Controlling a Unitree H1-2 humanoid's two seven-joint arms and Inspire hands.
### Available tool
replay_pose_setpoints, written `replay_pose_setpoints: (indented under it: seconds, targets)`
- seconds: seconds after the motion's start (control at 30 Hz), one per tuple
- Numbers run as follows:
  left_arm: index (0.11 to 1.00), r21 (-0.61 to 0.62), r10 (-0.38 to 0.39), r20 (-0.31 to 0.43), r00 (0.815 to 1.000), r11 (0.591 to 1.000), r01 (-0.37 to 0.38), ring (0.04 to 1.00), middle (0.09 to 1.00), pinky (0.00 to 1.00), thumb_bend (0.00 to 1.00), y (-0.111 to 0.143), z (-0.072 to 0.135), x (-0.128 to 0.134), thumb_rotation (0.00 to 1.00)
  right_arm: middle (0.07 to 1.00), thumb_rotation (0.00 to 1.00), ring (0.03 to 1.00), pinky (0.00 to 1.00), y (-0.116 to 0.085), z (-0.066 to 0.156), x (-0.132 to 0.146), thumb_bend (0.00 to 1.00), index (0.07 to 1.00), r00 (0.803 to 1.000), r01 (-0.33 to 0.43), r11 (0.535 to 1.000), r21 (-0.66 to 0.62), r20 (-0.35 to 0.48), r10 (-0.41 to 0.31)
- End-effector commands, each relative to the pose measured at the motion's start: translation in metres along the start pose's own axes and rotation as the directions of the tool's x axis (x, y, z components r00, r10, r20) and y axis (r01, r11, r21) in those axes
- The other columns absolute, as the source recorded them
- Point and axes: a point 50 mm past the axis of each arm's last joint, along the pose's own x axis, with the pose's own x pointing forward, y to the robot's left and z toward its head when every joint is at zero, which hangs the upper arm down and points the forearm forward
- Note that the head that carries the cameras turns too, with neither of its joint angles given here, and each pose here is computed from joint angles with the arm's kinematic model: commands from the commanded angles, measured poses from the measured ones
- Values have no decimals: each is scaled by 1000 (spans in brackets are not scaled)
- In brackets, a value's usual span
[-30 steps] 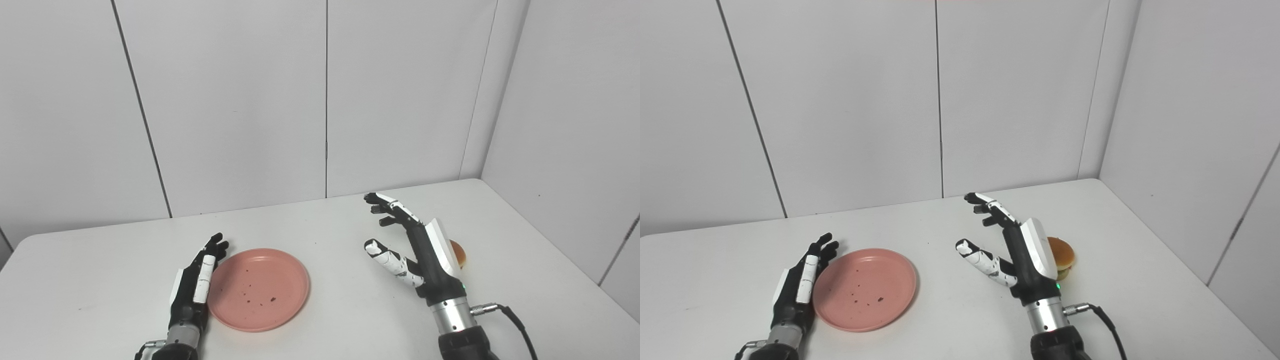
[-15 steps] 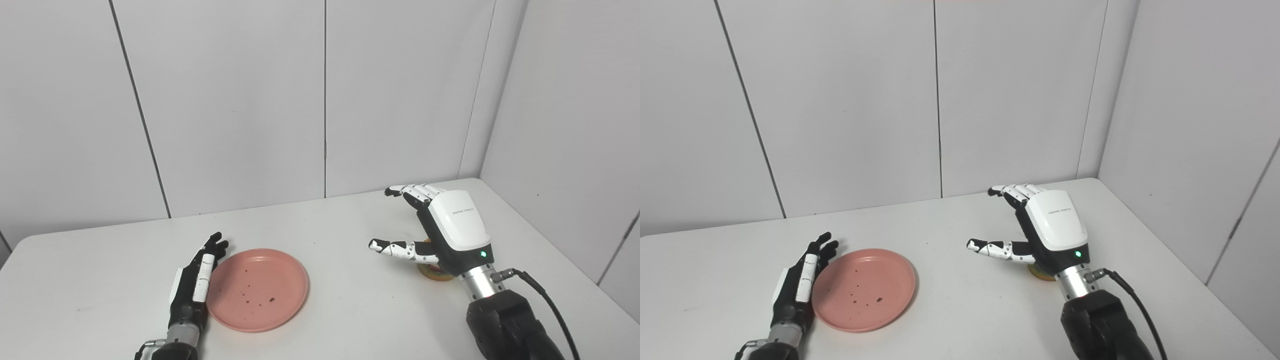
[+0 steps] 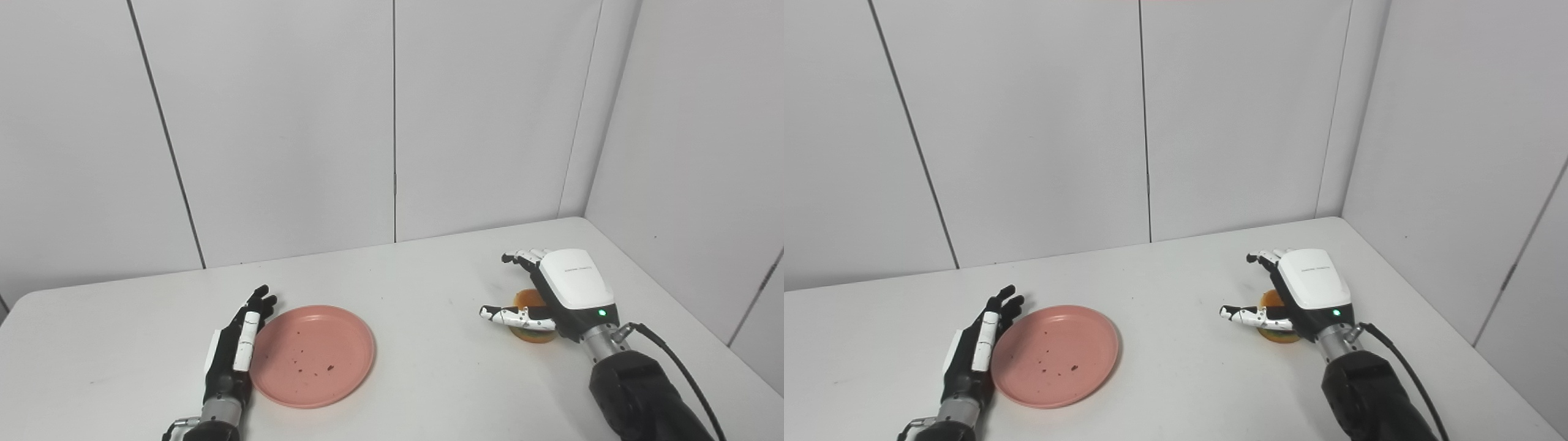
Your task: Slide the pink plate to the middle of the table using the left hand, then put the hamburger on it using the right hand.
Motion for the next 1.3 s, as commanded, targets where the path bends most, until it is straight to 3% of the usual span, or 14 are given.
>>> replay_pose_setpoints:
  seconds: [0.0, 0.27, 0.57, 0.83, 1.1, 1.27]
  targets:
    - [848, -12, -30, -30, 999, 999, 29, 901, 862, 970, 809, -11, 0, 2, 962, 711, 919, 671, 594, -25, -4, 20, 763, 703, 994, 109, 994, -18, 19, -109]
    - [853, -2, -31, -32, 999, 1000, 31, 904, 863, 965, 803, -10, -1, 1, 967, 704, 907, 665, 563, -10, -14, 25, 748, 693, 997, 81, 997, -16, -12, -81]
    - [845, -4, -32, -34, 999, 999, 32, 897, 856, 957, 805, -11, 0, 0, 958, 730, 919, 712, 636, -1, -21, 29, 749, 713, 999, 32, 999, 15, -39, -31]
    - [844, 1, -37, -34, 999, 999, 37, 899, 858, 954, 806, -10, -1, -1, 962, 718, 910, 688, 570, 9, -22, 29, 750, 700, 999, 18, 999, 39, -39, -17]
    - [844, -2, -35, -41, 999, 999, 35, 899, 854, 958, 832, -11, 0, -2, 951, 731, 883, 717, 630, 17, -23, 29, 735, 706, 998, -16, 998, 58, -55, 19]
    - [845, 2, -38, -43, 998, 999, 38, 902, 856, 954, 825, -10, 0, -3, 958, 718, 873, 689, 593, 25, -24, 28, 721, 695, 998, -22, 998, 51, -54, 25]
